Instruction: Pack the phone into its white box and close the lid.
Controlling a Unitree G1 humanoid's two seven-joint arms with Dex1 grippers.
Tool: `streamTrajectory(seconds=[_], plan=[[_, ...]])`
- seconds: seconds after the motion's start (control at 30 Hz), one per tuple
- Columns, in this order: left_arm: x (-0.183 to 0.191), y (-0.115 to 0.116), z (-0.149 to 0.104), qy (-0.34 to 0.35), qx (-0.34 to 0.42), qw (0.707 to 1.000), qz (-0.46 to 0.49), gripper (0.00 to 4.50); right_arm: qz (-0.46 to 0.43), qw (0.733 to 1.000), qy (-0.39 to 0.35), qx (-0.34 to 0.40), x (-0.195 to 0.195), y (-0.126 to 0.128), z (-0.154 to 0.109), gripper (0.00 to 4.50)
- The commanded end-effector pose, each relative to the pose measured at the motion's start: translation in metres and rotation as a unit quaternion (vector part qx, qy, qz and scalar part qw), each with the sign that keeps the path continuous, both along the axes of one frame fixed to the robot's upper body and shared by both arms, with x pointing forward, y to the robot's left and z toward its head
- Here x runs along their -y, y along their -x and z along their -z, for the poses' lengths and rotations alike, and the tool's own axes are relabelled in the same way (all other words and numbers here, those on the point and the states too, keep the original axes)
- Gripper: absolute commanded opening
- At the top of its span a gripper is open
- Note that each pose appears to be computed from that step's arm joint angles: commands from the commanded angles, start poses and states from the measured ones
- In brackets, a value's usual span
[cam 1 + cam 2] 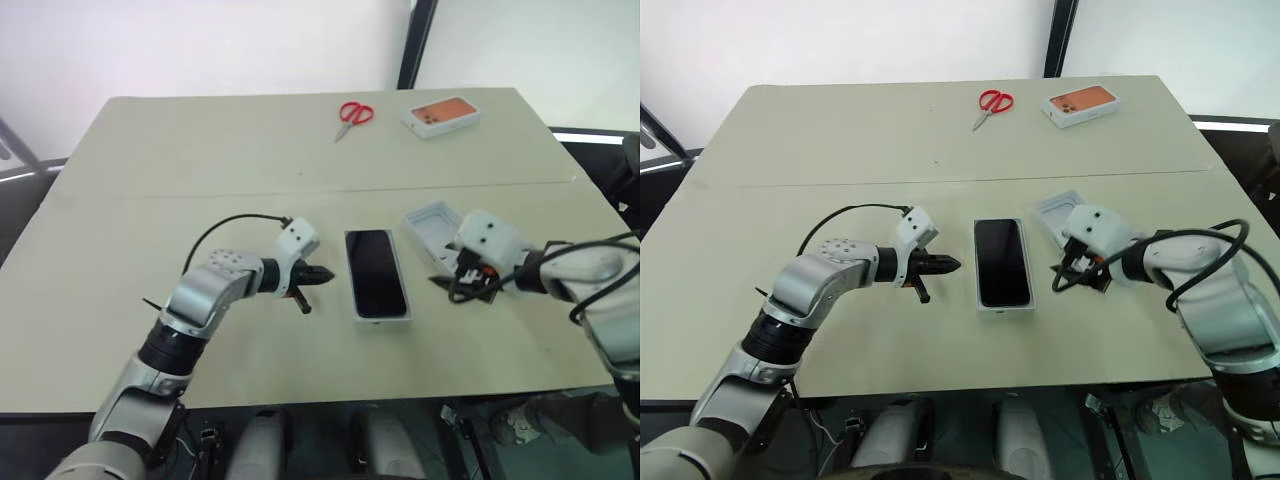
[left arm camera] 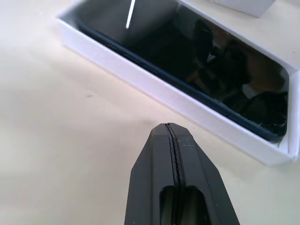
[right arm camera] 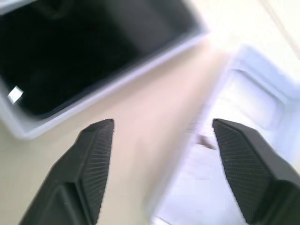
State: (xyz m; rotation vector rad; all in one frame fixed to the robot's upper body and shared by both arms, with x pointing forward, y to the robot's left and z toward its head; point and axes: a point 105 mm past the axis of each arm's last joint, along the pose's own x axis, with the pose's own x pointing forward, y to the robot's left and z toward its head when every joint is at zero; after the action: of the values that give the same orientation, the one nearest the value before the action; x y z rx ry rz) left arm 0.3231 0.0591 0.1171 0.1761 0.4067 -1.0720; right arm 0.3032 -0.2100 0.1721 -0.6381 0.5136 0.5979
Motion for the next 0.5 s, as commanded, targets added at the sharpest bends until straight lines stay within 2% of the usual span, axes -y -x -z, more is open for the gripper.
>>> streamTrajectory(seconds=[0.03,0.13,0.37,0.43,0.5], plan=[[-0.003,0.004,-0.03,0.039,0.094,0.994,0.035,0.0,0.076,0.996,-0.029,-0.036,0.011,-0.007,0.008,3.24],[-0.012,0.008,-0.043,0.062,0.18,0.98,0.049,0.0,0.116,0.989,-0.048,-0.072,0.014,-0.011,0.017,3.24],[-0.026,0.008,-0.037,0.075,0.171,0.981,0.045,0.0,0.189,0.967,-0.104,-0.138,0.01,-0.025,0.032,3.24],[-0.024,0.01,-0.034,0.076,0.169,0.982,0.044,0.0,0.203,0.961,-0.115,-0.149,0.009,-0.027,0.035,2.71],[-0.022,0.012,-0.031,0.08,0.167,0.982,0.044,0.0,0.212,0.957,-0.123,-0.156,0.008,-0.027,0.036,2.0]])
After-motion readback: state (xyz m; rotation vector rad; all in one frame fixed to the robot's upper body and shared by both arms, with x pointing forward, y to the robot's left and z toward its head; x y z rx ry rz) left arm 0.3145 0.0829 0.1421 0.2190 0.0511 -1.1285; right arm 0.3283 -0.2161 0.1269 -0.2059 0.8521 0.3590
